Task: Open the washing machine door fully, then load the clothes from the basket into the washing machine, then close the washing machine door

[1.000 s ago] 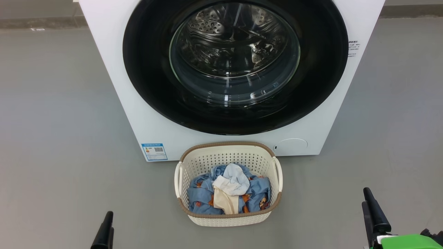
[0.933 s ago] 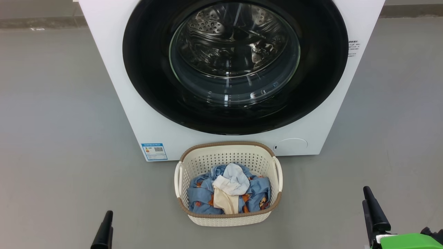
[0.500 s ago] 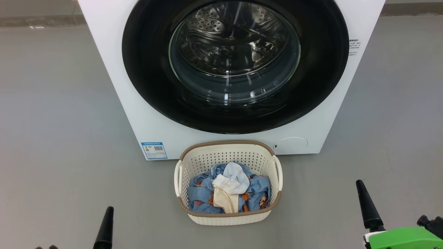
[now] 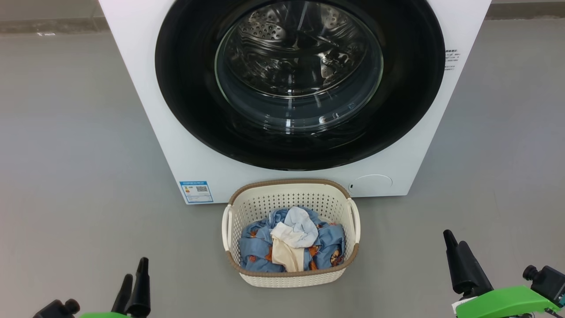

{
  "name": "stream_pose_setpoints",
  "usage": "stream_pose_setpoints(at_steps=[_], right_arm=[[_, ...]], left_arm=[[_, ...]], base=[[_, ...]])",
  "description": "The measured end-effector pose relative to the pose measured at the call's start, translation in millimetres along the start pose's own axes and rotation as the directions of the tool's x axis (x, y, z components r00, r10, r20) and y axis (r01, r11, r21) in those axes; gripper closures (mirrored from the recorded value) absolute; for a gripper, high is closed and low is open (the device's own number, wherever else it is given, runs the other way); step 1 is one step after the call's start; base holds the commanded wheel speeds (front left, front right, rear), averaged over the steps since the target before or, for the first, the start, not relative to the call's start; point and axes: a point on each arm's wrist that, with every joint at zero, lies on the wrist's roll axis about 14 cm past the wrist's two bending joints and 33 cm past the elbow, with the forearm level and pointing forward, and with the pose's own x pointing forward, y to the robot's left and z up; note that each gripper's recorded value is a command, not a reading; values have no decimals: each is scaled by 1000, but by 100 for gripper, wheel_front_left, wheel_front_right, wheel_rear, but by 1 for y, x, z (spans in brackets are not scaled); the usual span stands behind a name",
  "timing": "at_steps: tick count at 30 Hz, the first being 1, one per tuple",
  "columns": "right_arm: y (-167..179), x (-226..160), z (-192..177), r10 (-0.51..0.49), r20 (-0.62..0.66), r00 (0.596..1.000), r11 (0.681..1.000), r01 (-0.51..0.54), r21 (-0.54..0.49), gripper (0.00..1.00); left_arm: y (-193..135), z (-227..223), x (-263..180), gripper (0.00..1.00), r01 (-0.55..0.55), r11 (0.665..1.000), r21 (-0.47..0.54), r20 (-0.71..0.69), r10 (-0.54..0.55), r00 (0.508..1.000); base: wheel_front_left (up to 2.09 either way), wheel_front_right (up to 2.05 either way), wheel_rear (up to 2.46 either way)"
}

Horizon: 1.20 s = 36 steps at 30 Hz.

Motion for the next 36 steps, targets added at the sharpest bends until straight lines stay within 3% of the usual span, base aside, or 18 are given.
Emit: stream_pose_setpoints(at_steps=[10,19,36], right_arm=[[4,-1,-2,22,-6,1000,988,-23,-150,0],[4,0,-1,32,-1,1000,961,-31,-276,0],[15,4,9,92,19,996,856,-70,-512,0]], left_arm=[[-4,2,1,0,19,985,169,8,-20,1000],[-8,5,3,0,39,950,308,11,-45,999],[-20,15,5,0,69,859,507,44,-106,993]], base=[[0,0,0],[0,0,0],[0,0,0]])
